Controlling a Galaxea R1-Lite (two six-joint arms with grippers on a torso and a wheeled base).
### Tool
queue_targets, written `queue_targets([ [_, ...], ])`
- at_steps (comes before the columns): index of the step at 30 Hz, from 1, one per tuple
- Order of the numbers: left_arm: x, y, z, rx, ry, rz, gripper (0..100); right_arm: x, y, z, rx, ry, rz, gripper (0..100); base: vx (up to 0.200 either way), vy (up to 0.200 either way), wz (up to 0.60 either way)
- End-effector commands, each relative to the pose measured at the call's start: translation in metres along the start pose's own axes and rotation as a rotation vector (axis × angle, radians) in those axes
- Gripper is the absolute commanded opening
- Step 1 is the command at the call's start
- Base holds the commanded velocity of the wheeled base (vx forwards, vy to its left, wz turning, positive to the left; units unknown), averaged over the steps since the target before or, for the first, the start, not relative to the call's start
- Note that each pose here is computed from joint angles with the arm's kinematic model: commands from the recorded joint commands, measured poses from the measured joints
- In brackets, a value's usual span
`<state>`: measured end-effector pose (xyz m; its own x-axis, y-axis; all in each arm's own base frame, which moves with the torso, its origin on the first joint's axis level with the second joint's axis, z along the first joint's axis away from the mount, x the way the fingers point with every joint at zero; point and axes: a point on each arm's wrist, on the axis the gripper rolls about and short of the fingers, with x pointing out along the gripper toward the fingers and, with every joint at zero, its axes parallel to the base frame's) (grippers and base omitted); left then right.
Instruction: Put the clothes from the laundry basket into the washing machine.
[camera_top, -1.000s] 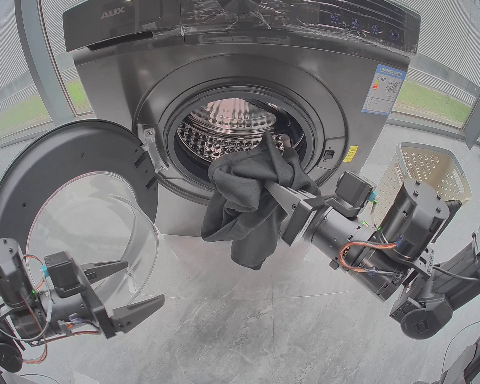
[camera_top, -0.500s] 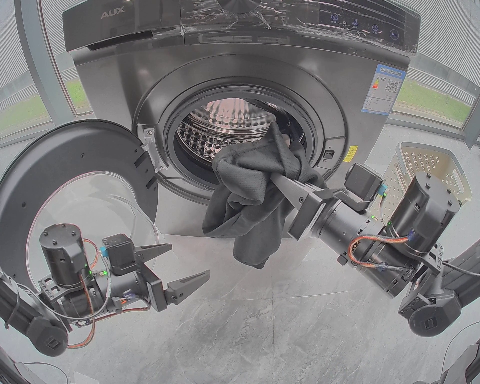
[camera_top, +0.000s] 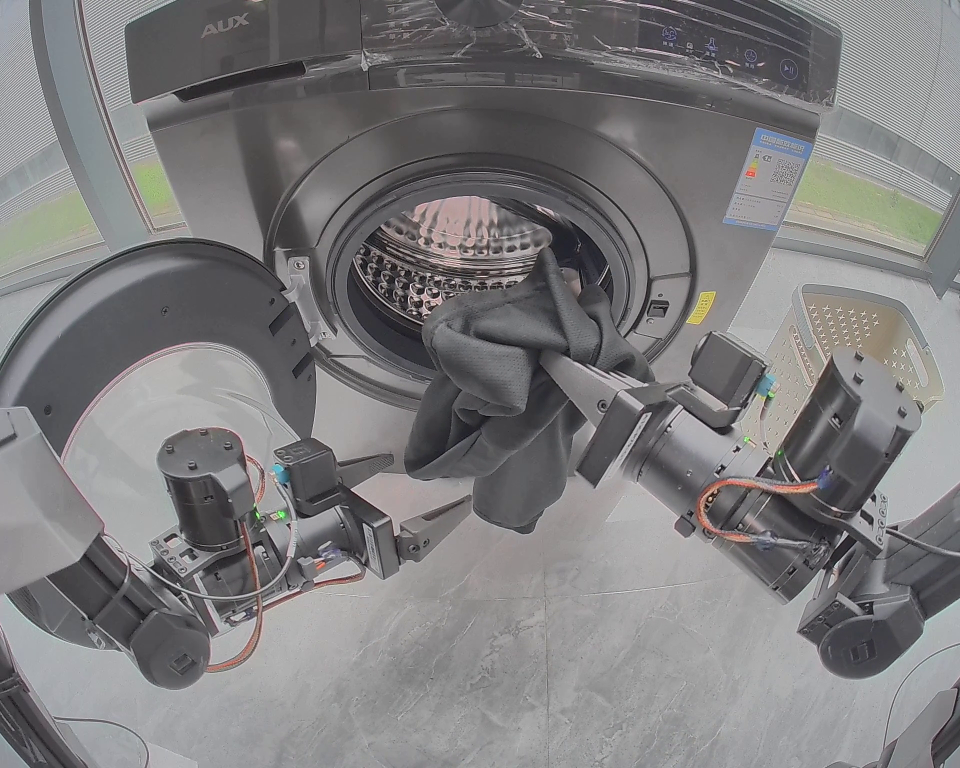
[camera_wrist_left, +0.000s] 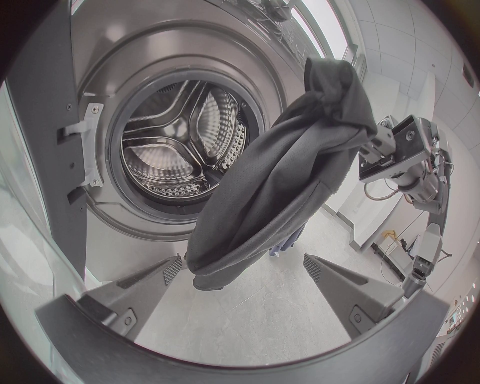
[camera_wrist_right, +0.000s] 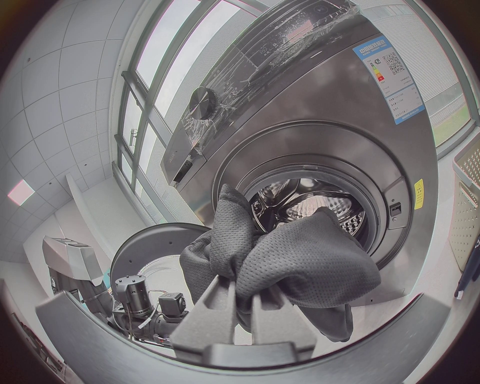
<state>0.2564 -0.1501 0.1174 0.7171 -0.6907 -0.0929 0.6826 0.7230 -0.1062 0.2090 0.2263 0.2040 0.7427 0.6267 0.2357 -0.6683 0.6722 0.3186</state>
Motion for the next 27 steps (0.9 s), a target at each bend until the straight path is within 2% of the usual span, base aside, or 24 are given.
queue_targets([
  [1,0.011,0.004,-0.01,-0.004,0.014,0.014,100,-0.001,0.002,0.001,0.001,-0.002,0.005,0,0.0,0.0,0.0],
  [5,0.015,0.008,-0.012,0.0,0.001,0.026,100,-0.001,0.002,0.001,0.002,-0.007,0.006,0,0.0,0.0,0.0],
  [8,0.019,0.016,-0.01,-0.001,-0.013,0.045,100,-0.004,0.003,0.002,0.003,-0.006,0.008,0,0.0,0.0,0.0],
  [12,0.029,0.018,-0.007,0.004,-0.037,0.043,100,-0.005,0.002,0.001,0.002,0.0,0.007,0,0.0,0.0,0.0],
  [17,0.04,0.017,-0.003,0.011,-0.067,0.036,100,-0.006,0.002,0.0,0.002,0.0,0.007,0,0.0,0.0,0.0],
  [20,0.045,0.014,0.001,-0.002,-0.098,0.025,100,-0.006,0.003,-0.002,0.002,0.007,0.01,0,0.0,0.0,0.0],
  [24,0.048,0.014,0.0,-0.003,-0.107,0.017,100,-0.006,0.003,-0.002,0.002,0.007,0.01,0,0.0,0.0,0.0],
  [27,0.054,0.013,-0.007,-0.003,-0.106,0.008,100,-0.006,0.002,-0.002,0.002,0.009,0.009,0,0.0,0.0,0.0],
])
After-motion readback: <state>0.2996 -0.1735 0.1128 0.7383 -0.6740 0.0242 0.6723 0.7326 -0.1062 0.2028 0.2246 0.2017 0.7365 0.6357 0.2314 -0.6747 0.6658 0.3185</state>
